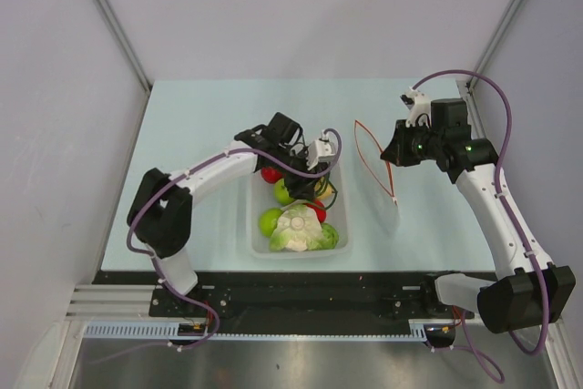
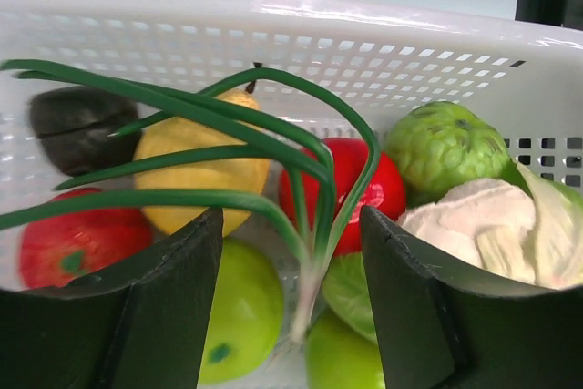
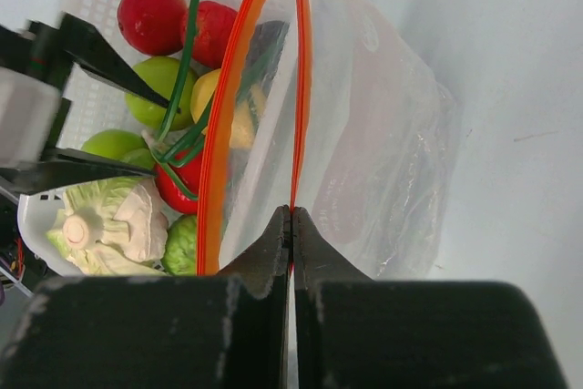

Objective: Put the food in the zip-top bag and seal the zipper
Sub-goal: Pick up the fake vegetable from the bin.

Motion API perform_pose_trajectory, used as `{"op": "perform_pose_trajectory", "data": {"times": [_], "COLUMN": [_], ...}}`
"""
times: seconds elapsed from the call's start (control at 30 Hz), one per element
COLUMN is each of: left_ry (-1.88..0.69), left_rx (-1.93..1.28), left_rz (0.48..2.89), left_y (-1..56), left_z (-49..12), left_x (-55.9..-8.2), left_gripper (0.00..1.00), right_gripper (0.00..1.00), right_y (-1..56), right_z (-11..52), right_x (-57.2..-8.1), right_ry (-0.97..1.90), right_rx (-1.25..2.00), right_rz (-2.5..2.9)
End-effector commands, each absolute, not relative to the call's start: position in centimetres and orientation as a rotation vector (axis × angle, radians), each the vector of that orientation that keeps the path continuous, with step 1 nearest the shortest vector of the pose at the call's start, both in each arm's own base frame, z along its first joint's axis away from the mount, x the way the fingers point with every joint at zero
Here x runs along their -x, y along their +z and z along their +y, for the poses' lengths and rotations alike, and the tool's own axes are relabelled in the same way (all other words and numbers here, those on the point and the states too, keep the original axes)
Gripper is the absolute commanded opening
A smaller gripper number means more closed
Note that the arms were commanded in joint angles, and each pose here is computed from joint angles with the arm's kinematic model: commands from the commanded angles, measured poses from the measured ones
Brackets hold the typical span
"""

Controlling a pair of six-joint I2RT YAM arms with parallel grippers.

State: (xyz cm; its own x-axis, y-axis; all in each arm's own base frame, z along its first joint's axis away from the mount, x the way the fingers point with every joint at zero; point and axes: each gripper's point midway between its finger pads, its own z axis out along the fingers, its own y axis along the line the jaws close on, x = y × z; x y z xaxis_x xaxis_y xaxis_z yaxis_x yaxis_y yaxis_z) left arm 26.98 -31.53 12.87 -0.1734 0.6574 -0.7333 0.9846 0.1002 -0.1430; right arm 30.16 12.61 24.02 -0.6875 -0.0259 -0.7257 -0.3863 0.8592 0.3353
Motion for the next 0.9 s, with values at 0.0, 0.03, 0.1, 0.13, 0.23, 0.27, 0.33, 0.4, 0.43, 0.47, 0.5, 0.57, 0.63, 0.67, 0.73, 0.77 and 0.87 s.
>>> {"op": "perform_pose_trajectory", "data": {"times": [0.0,0.03,0.1,0.13,0.23,0.27,0.33,0.4,0.43,0.47,0.5,0.57,0.63,0.67,0.73,0.77,0.87], "left_ry": [-0.955,-0.965,-0.970,-0.968,-0.963,-0.958,-0.879,-0.804,-0.727,-0.683,-0.652,-0.589,-0.541,-0.524,-0.505,-0.471,-0.411], "left_rx": [-1.565,-1.564,-1.562,-1.553,-1.497,-1.481,-1.444,-1.386,-1.348,-1.324,-1.319,-1.280,-1.276,-1.274,-1.273,-1.260,-1.238], "left_rz": [1.929,1.936,1.939,1.934,1.876,1.869,1.809,1.736,1.732,1.699,1.665,1.625,1.654,1.661,1.719,1.747,1.850], "left_y": [12.6,12.5,13.1,13.5,17.3,18.7,22.2,25.6,26.4,27.4,28.3,29.5,28.3,27.8,25.8,25.0,21.7], "left_z": [-33.2,-33.3,-33.1,-32.9,-31.6,-31.1,-29.7,-28.4,-27.6,-27.4,-27.2,-27.2,-27.8,-28.1,-29.6,-29.8,-31.7], "left_x": [-26.8,-26.7,-26.6,-26.7,-26.9,-26.7,-27.1,-27.3,-28.3,-28.9,-29.0,-30.1,-31.8,-32.5,-34.4,-35.4,-37.7], "left_gripper": [0.60,0.45,0.25,0.11,0.00,0.00,0.00,0.00,0.00,0.00,0.00,0.00,0.00,0.00,0.00,0.00,0.00], "right_gripper": [0.00,0.00,0.00,0.00,0.00,0.00,0.00,0.00,0.00,0.00,0.00,0.00,0.00,0.00,0.00,0.00,0.00], "right_y": [24.8,24.8,24.7,24.8,24.8,24.9,24.9,25.0,25.0,25.0,25.0,25.1,24.9,25.0,25.0,24.9,24.8], "right_z": [12.8,12.7,12.7,12.7,12.9,12.9,13.0,13.0,13.0,13.0,13.1,13.1,13.1,13.1,13.0,13.0,12.8], "right_x": [-30.8,-30.9,-30.8,-30.8,-30.8,-30.8,-30.5,-30.4,-30.4,-30.3,-30.3,-30.4,-30.5,-30.5,-30.6,-30.7,-30.6], "right_ry": [0.617,0.616,0.617,0.619,0.628,0.630,0.637,0.638,0.638,0.642,0.643,0.644,0.645,0.643,0.635,0.632,0.621], "right_rx": [0.305,0.303,0.305,0.306,0.308,0.312,0.312,0.317,0.317,0.319,0.320,0.318,0.318,0.316,0.314,0.313,0.307], "right_rz": [2.224,2.224,2.229,2.226,2.225,2.220,2.223,2.220,2.220,2.220,2.219,2.220,2.223,2.220,2.219,2.220,2.226]}}
